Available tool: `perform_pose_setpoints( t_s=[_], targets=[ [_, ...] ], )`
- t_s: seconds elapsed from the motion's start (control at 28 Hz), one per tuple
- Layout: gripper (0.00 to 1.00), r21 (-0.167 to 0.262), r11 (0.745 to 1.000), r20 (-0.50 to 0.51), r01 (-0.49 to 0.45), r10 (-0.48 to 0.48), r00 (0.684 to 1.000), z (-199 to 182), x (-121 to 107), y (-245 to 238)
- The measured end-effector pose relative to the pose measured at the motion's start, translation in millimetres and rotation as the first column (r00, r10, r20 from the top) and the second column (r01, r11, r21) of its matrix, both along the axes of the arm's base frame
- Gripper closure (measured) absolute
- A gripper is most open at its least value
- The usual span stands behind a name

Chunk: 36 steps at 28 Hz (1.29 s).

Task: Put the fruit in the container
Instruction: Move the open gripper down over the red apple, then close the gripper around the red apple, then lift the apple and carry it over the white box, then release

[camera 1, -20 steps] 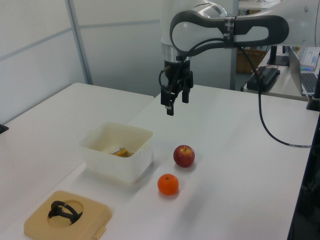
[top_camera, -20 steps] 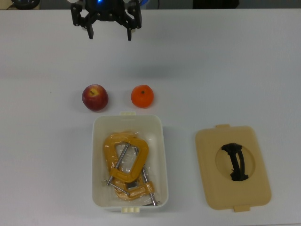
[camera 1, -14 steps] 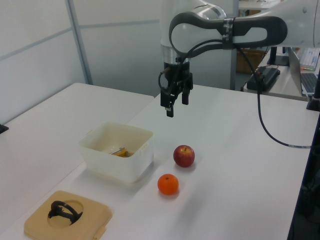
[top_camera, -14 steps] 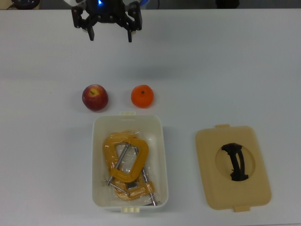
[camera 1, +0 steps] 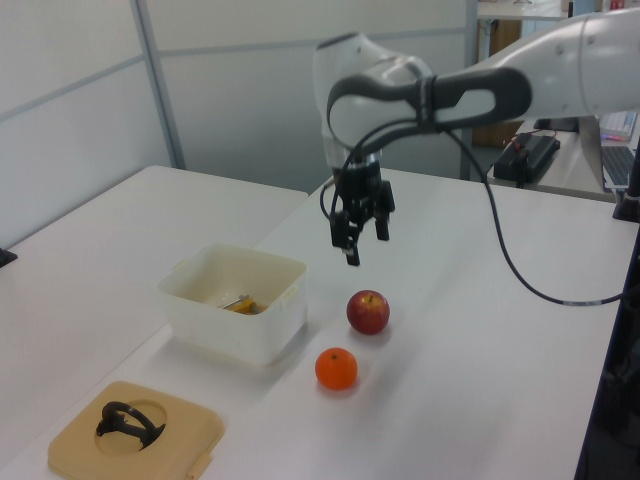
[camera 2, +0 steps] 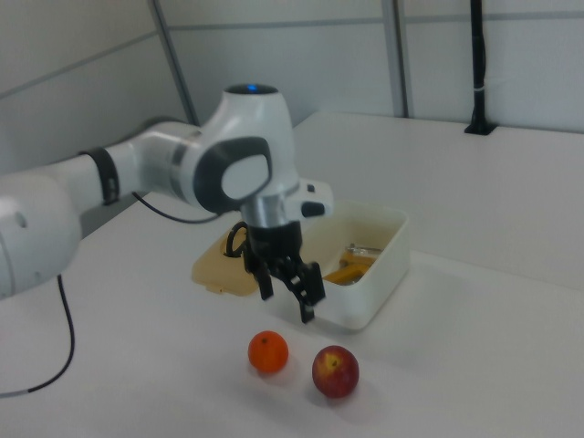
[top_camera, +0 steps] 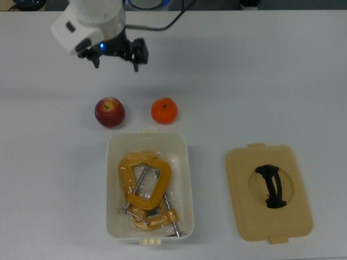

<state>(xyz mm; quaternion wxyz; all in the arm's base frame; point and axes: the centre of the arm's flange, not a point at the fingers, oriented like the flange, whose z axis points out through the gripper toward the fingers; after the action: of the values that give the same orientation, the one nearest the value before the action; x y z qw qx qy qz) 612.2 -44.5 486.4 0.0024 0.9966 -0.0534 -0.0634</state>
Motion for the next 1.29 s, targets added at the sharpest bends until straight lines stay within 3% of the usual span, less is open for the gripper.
perform_pose_setpoints(
  t_s=[0.36,0.71,0.82,1.0,1.29],
  targets=[
    [0.0,-0.063,0.998,-0.068,-0.026,0.022,0.997,-123.5,21.4,-17.7],
    [0.02,-0.068,0.998,-0.058,-0.011,0.008,0.998,-165.9,30.2,-33.1],
    [0.1,-0.07,0.998,-0.053,-0.009,0.005,0.999,-163.4,30.9,-34.6],
    [0.1,-0.081,0.997,-0.008,0.005,-0.005,1.0,-136.7,34.2,-41.7],
    [0.1,-0.121,0.993,0.174,-0.001,0.022,0.984,-28.0,43.6,-32.9]
  ],
)
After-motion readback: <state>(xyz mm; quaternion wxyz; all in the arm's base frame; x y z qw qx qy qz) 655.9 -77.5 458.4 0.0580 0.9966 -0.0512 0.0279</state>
